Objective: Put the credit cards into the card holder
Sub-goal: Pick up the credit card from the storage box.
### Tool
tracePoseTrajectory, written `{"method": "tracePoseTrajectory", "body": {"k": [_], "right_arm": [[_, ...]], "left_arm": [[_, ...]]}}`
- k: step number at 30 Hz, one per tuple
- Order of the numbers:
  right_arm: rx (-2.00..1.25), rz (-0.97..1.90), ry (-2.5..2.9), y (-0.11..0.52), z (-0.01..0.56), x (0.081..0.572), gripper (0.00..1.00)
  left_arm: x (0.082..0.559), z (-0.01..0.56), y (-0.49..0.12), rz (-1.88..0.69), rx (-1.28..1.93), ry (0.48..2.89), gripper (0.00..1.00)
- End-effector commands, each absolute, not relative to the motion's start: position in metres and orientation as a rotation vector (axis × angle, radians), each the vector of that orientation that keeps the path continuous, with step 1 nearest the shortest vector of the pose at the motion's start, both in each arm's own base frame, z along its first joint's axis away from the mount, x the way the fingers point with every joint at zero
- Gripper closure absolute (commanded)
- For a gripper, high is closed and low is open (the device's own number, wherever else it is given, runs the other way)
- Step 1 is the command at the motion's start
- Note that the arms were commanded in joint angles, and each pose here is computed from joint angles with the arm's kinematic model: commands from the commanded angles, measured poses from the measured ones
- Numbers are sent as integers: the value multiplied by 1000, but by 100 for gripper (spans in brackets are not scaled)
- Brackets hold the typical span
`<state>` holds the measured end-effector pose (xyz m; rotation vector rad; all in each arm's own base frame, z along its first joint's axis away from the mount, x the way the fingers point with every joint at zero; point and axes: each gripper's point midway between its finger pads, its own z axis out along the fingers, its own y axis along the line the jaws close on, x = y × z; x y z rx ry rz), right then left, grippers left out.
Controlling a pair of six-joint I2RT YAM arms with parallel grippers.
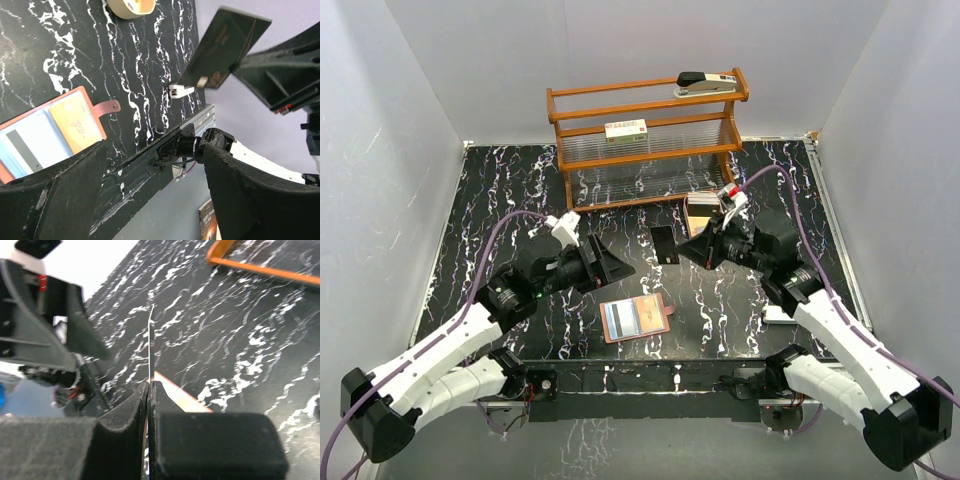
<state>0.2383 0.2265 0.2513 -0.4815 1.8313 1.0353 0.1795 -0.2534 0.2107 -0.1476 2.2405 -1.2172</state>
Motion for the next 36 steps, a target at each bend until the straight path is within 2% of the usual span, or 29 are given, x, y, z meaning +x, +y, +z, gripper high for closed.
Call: {"method": "tracePoseTrajectory", "body": {"k": [1, 13, 16, 21, 23, 24, 25, 29, 30, 32, 36], "right_arm": [[-457, 1292, 1706, 239, 289, 204, 100], [-384, 1541, 1639, 238, 302, 162, 100], [-377, 1550, 1649, 238, 300, 161, 100], [-345, 1569, 1670, 237, 294, 160, 100], [-338, 1571, 1682, 238, 291, 160, 100], [-337, 1572, 1686, 238, 289, 161, 100], [-334, 1573, 1692, 238, 288, 161, 100], [-325, 1548, 1712, 238, 283, 165, 100], [-324, 1533, 1721, 237, 281, 167, 99], [-316, 1486, 1742, 236, 278, 172, 88], [-229, 1445, 1841, 233, 261, 181, 85]], "left_arm": [[185, 240, -275, -1359, -73, 2128, 24], [187, 275, -309, -1621, 54, 1939, 33], [183, 283, -308, -1683, 36, 1882, 41], [178, 291, -315, -1785, 36, 1869, 58], [177, 291, -317, -1805, 25, 1880, 87], [178, 290, -317, -1800, 17, 1887, 97], [178, 290, -317, -1792, 20, 1891, 100], [177, 285, -315, -1752, 47, 1920, 100], [177, 283, -315, -1742, 47, 1927, 100], [177, 279, -313, -1720, 45, 1941, 100], [182, 259, -306, -1607, 8, 2031, 100]]}}
